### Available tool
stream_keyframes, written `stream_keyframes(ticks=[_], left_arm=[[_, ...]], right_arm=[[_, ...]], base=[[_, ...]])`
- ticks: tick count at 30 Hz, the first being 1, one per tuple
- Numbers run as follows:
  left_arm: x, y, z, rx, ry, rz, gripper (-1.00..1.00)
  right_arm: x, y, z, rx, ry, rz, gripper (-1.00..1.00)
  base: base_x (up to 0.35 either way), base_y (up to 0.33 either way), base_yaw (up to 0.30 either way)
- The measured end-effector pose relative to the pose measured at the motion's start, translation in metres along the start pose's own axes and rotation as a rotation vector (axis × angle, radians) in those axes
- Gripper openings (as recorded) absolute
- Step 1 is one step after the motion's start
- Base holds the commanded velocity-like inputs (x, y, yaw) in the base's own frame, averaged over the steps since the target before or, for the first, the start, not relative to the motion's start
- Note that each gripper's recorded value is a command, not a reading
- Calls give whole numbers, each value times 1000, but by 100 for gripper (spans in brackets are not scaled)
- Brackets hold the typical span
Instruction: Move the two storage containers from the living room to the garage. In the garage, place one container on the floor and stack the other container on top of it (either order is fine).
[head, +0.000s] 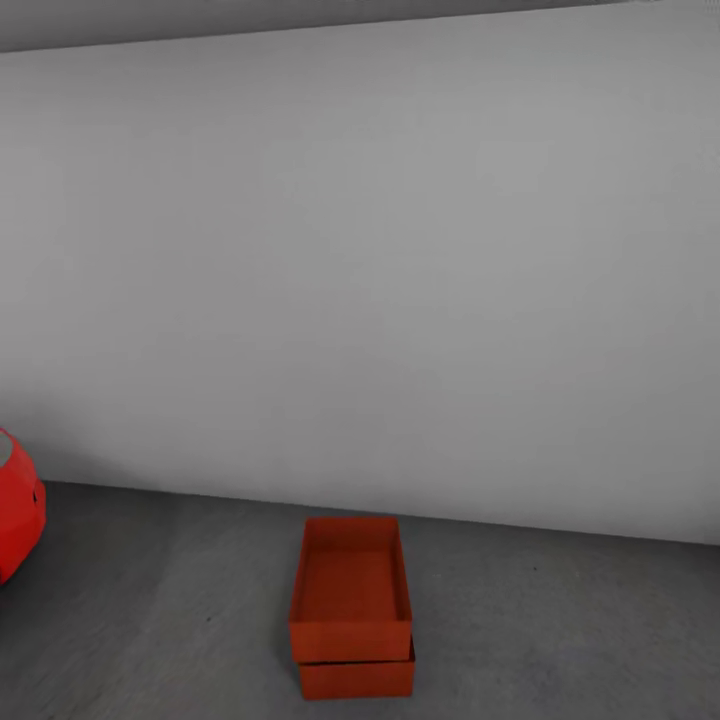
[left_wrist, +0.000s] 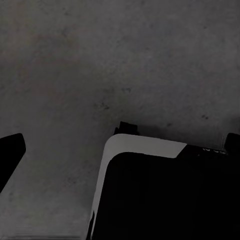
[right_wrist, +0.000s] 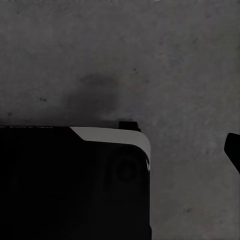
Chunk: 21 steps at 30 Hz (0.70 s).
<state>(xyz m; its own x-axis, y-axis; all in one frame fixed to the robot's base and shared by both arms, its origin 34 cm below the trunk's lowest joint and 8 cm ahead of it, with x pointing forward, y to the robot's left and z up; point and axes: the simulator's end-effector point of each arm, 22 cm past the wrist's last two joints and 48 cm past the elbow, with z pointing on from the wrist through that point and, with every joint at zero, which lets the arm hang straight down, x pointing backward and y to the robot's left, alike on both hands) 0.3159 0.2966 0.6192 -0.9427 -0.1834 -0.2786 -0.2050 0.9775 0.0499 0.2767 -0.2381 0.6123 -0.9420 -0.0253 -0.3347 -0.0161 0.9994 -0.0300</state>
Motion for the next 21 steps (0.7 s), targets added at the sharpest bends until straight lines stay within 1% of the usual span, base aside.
stream_keyframes(ticks=[3, 5, 17, 21], left_arm=[[22, 5, -1, -6, 25, -1, 100], [27, 6, -2, -7, 28, 0, 100], [25, 4, -3, -3, 14, -2, 100], [24, 0, -4, 3, 10, -3, 100]], right_arm=[[-2, 1, 0, -5, -5, -1, 100], [-3, 2, 0, -7, -8, -1, 100], [-10, 2, -1, -9, -26, 1, 100], [-12, 2, -1, -9, -30, 1, 100]], base=[[0, 0, 0], [0, 0, 0], [0, 0, 0], [0, 0, 0]])
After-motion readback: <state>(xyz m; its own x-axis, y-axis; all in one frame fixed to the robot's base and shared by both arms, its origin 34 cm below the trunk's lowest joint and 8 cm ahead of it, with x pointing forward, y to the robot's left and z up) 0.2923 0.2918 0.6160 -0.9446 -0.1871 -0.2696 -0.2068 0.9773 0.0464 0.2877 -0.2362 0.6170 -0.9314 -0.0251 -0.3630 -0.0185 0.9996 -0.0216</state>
